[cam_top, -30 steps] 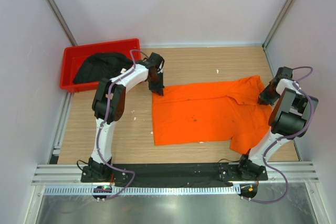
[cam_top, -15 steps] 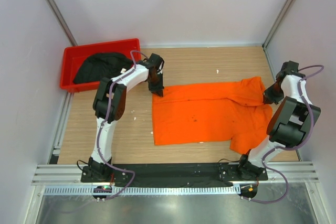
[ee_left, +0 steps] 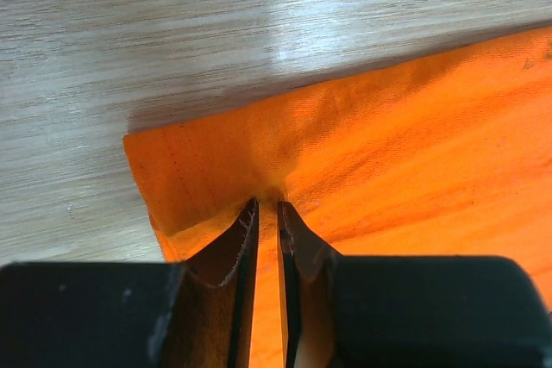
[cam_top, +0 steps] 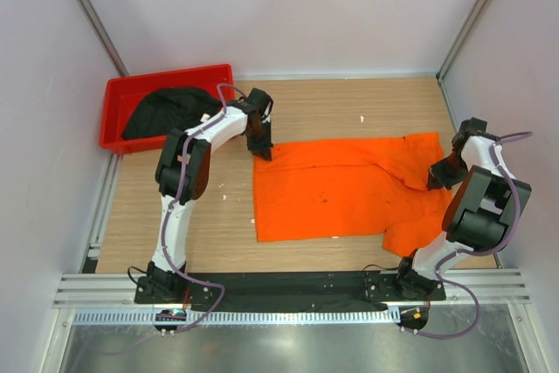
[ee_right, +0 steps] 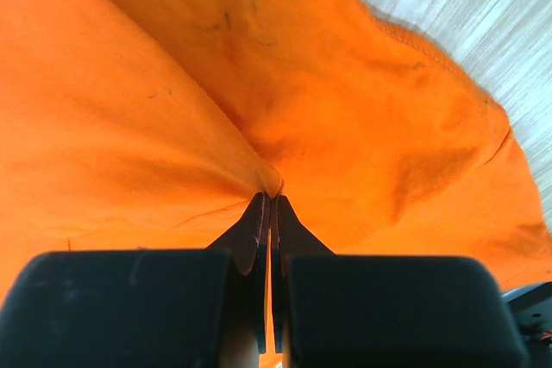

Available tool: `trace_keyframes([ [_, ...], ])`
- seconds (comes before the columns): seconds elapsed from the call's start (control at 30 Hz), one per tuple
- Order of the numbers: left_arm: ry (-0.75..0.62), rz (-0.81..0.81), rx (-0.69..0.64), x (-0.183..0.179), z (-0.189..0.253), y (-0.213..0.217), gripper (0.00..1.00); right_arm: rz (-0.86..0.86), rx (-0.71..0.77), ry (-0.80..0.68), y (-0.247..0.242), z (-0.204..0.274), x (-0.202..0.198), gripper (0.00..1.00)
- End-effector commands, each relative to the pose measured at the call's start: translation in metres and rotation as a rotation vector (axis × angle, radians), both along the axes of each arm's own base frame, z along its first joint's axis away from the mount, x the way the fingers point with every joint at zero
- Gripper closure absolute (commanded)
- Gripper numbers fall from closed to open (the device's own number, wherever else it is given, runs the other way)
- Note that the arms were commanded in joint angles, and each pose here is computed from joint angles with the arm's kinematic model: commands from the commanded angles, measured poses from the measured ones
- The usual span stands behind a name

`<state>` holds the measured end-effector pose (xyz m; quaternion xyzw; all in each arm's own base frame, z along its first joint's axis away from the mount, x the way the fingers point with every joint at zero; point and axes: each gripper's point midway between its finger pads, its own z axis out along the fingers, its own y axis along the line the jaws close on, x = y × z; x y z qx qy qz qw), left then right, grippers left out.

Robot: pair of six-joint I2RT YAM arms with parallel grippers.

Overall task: Fold and stack the t-shirts
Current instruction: Fold the tshirt

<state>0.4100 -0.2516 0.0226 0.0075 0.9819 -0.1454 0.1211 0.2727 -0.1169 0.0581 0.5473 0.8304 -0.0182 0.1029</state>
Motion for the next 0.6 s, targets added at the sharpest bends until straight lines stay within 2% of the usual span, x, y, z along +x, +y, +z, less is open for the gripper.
trace_keyframes([
  [0.0, 0.004, -0.005, 0.020, 0.006, -0.008, 0.007, 0.85, -0.036, -0.021, -0.022, -0.002, 0.004, 0.001, 0.99],
  [0.17, 0.005, -0.001, 0.023, 0.006, -0.009, 0.010, 0.84, -0.060, -0.030, -0.035, -0.003, 0.001, 0.000, 0.99],
  [0.23, 0.010, 0.000, 0.023, 0.006, -0.010, 0.010, 0.85, -0.053, -0.031, 0.001, -0.005, -0.004, -0.002, 0.99],
  [0.33, 0.009, -0.001, 0.021, 0.007, -0.008, 0.010, 0.84, -0.080, 0.021, -0.032, 0.002, -0.003, 0.002, 0.96],
  [0.43, 0.008, -0.003, 0.015, 0.007, -0.005, 0.009, 0.85, -0.084, 0.016, -0.037, 0.001, -0.002, 0.001, 0.81],
  [0.47, 0.006, -0.003, 0.014, 0.006, -0.002, 0.009, 0.85, -0.063, -0.018, -0.051, -0.008, 0.007, 0.009, 0.72],
  [0.57, -0.007, 0.000, 0.003, 0.007, 0.012, 0.008, 0.84, -0.043, -0.098, -0.085, -0.029, 0.034, 0.027, 0.63],
])
